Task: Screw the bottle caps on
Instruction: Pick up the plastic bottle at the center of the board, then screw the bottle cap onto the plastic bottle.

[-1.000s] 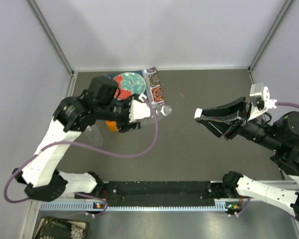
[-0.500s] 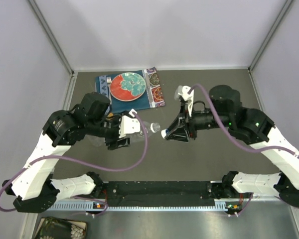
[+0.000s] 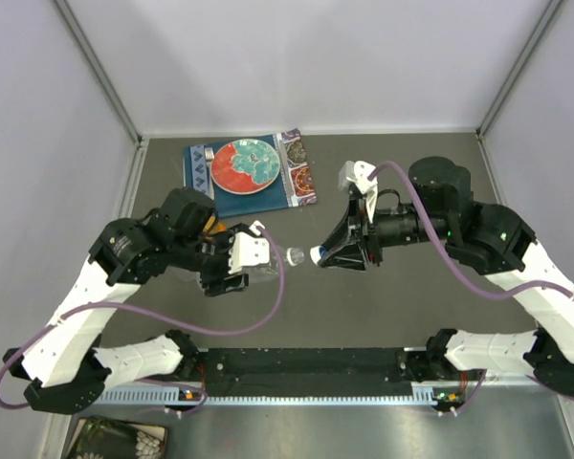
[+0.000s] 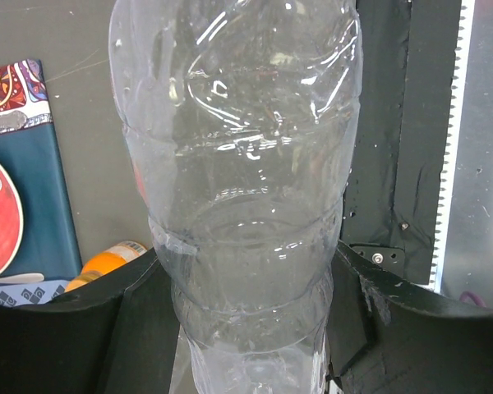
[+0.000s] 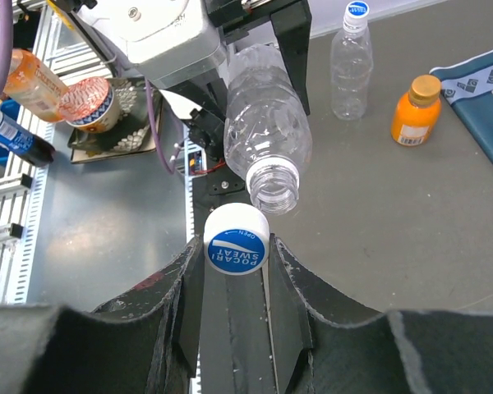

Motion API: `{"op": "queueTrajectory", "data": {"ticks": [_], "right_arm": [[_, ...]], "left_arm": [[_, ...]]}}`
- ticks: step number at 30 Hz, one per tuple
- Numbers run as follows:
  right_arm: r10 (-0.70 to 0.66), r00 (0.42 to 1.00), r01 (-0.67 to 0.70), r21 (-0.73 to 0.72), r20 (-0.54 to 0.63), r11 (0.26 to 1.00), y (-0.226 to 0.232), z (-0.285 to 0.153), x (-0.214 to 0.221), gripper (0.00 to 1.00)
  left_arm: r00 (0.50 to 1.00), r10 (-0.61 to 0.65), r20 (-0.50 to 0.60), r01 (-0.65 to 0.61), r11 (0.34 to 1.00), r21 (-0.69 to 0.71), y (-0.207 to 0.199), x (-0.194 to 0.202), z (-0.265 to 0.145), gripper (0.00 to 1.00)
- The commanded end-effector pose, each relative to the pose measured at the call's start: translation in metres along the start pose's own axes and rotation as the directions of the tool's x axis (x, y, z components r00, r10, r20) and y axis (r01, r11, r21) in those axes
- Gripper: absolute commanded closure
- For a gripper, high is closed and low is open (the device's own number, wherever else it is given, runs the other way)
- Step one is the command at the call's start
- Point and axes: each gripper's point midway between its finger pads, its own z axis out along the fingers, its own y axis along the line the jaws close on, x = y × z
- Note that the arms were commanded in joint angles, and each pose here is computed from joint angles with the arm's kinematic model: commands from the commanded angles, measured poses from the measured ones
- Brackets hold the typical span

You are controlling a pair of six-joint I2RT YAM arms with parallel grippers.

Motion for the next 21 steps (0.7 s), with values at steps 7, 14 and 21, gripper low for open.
{"op": "queueTrajectory", "data": {"ticks": [7, 14, 21], "right_arm": [[-0.098, 0.994, 0.095, 0.051, 0.051, 0.994, -0.013, 0.006, -0.013, 0.84], [-0.128, 0.990, 0.122, 0.105, 0.057, 0.987, -0.026, 0.010, -0.012, 0.86], [-0.138, 0.989, 0.132, 0.109, 0.046, 0.985, -0.032, 0.016, -0.008, 0.86]], "left_arm": [[0.998, -0.038, 0.043, 0.036, 0.999, 0.039, -0.002, -0.020, -0.005, 0.49], [0.997, -0.042, 0.059, 0.039, 0.998, 0.048, 0.003, -0.031, -0.004, 0.50], [0.997, -0.036, 0.072, 0.031, 0.998, 0.063, 0.002, -0.036, -0.005, 0.50]]}}
